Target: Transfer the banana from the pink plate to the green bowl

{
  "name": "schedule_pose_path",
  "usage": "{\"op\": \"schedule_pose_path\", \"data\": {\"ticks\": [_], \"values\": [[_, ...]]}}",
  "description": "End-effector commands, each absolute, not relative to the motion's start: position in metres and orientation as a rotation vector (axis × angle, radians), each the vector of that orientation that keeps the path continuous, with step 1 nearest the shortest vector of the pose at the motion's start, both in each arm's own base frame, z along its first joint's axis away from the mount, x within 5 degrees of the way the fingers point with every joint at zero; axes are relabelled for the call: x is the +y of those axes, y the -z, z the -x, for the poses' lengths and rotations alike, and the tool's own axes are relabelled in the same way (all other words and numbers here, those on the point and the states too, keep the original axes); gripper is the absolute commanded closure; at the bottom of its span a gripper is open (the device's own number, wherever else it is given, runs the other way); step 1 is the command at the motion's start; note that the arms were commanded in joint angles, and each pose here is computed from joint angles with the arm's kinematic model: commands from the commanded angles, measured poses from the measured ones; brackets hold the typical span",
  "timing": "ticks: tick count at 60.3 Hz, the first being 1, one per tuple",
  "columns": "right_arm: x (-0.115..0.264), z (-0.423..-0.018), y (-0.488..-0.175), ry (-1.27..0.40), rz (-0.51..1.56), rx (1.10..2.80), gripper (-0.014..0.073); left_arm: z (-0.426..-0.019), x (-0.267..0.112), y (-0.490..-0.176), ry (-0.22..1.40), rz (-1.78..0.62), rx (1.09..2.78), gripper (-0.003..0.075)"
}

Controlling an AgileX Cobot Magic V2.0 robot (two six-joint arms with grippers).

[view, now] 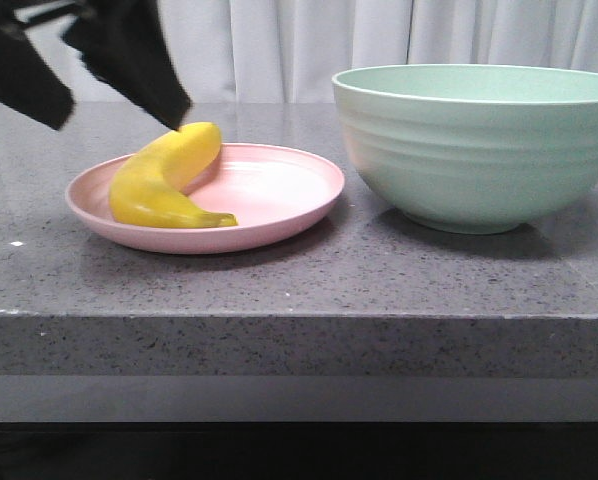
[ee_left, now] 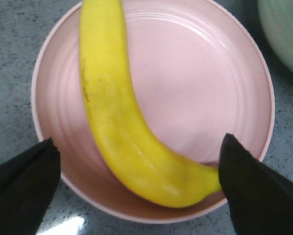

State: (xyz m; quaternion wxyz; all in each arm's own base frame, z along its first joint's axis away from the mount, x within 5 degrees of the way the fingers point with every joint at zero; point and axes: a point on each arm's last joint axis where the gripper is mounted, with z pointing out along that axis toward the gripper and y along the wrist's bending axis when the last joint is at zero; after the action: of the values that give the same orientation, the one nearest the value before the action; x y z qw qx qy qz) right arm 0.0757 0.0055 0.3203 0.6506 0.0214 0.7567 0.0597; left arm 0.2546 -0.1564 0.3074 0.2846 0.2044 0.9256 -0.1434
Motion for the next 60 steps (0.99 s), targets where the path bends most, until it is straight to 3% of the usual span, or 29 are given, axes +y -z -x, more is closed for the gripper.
{"op": "schedule_pose_path", "data": {"ticks": [1,24,46,60], "values": [[0.004,-0.077,-0.335,-0.125,-0.050,1.637,-0.0037,-0.266,-0.167,-0.322,0.427,-0.515,2.411,0.0095],[0.005,-0.077,-0.334,-0.126,-0.050,1.648,-0.0037,-0.296,-0.183,-0.294,0.407,-0.509,2.453,0.0174],[0.005,-0.077,-0.334,-0.126,-0.049,1.649,-0.0037,-0.303,-0.187,-0.279,0.395,-0.512,2.489,0.0181],[0.005,-0.077,-0.334,-0.126,-0.049,1.649,-0.0037,-0.306,-0.187,-0.281,0.396,-0.504,2.448,0.0365]]}}
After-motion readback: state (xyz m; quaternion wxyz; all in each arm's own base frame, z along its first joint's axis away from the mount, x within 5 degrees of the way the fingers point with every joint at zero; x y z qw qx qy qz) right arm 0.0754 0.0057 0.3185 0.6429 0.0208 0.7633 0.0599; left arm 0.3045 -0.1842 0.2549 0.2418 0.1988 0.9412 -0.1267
